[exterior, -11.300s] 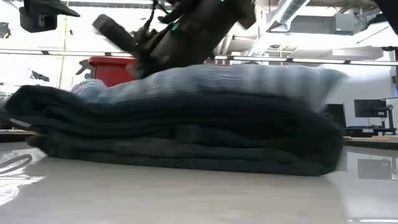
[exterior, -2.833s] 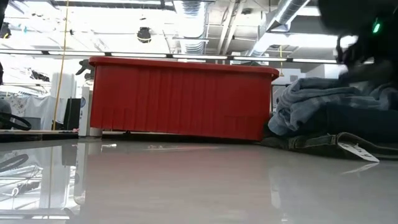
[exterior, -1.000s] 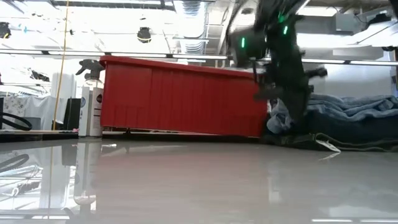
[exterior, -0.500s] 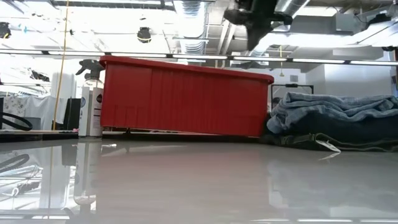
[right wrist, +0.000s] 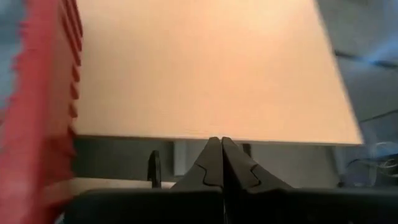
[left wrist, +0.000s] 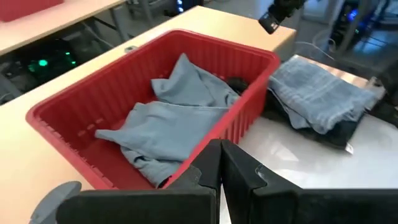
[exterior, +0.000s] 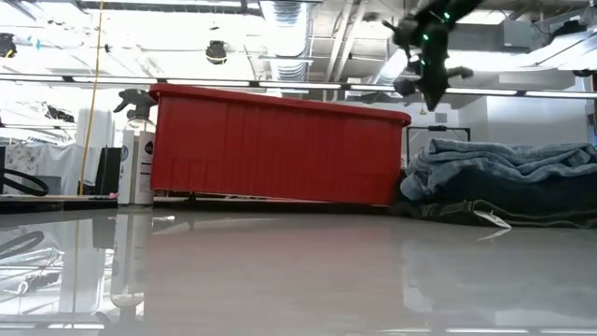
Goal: Fold Laundry from Bin
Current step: Fold the light blue pants
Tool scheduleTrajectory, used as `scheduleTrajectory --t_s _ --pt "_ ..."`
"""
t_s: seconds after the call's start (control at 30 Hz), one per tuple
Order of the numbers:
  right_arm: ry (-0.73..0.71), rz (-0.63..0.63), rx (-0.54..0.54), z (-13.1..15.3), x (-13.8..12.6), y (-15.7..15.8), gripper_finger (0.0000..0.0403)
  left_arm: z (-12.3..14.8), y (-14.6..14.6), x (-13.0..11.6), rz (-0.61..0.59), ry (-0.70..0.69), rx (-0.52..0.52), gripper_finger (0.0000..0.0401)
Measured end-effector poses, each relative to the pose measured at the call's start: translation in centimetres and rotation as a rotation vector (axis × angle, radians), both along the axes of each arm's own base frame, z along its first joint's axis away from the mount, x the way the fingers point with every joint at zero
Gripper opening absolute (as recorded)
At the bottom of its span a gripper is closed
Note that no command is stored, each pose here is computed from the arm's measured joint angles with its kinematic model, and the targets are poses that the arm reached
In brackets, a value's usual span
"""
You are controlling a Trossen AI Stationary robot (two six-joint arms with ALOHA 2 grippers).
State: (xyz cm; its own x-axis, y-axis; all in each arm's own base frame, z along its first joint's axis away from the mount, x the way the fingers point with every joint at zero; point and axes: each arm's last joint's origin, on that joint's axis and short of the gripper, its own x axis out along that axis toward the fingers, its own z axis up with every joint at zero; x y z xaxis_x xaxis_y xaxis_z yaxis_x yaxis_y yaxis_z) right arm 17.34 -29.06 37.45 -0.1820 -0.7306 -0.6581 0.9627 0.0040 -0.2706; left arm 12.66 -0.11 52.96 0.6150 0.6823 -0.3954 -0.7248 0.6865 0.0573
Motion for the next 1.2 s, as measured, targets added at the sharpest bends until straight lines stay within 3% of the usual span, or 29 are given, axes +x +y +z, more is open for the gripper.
scheduleTrajectory --t_s 0.17,0.43,0.67,0.83,0.9,1.0,1.2 --pt "0.02 -0.003 0.091 -2.6 -1.0 -2.7 0.0014 -0.1 -0.1 0.6 0.029 -0.01 -0.002 0.0" --pt "0.088 0.203 0.204 -6.6 3.4 -4.0 0.0014 -0.2 -0.1 0.9 0.036 -0.017 -0.016 0.0" --pt "0.148 0.357 0.127 -4.2 7.5 -1.4 0.0014 -0.2 -0.2 0.9 0.024 -0.01 -0.019 0.0" --pt "0.205 0.333 0.063 -3.7 9.0 -0.5 0.0014 -0.2 -0.2 0.9 0.014 0.005 -0.007 0.0" --pt "0.25 0.261 -0.001 -2.7 8.6 -0.1 0.0014 -0.2 -0.2 0.9 0.013 0.005 -0.008 0.0" --pt "0.149 0.27 -0.033 -0.6 6.5 -0.4 0.0014 -0.2 -0.2 0.9 0.007 0.009 -0.009 0.0" --pt "0.12 0.17 0.108 -2.0 3.1 -2.5 0.0014 -0.2 -0.2 0.9 0.008 0.005 -0.013 0.0"
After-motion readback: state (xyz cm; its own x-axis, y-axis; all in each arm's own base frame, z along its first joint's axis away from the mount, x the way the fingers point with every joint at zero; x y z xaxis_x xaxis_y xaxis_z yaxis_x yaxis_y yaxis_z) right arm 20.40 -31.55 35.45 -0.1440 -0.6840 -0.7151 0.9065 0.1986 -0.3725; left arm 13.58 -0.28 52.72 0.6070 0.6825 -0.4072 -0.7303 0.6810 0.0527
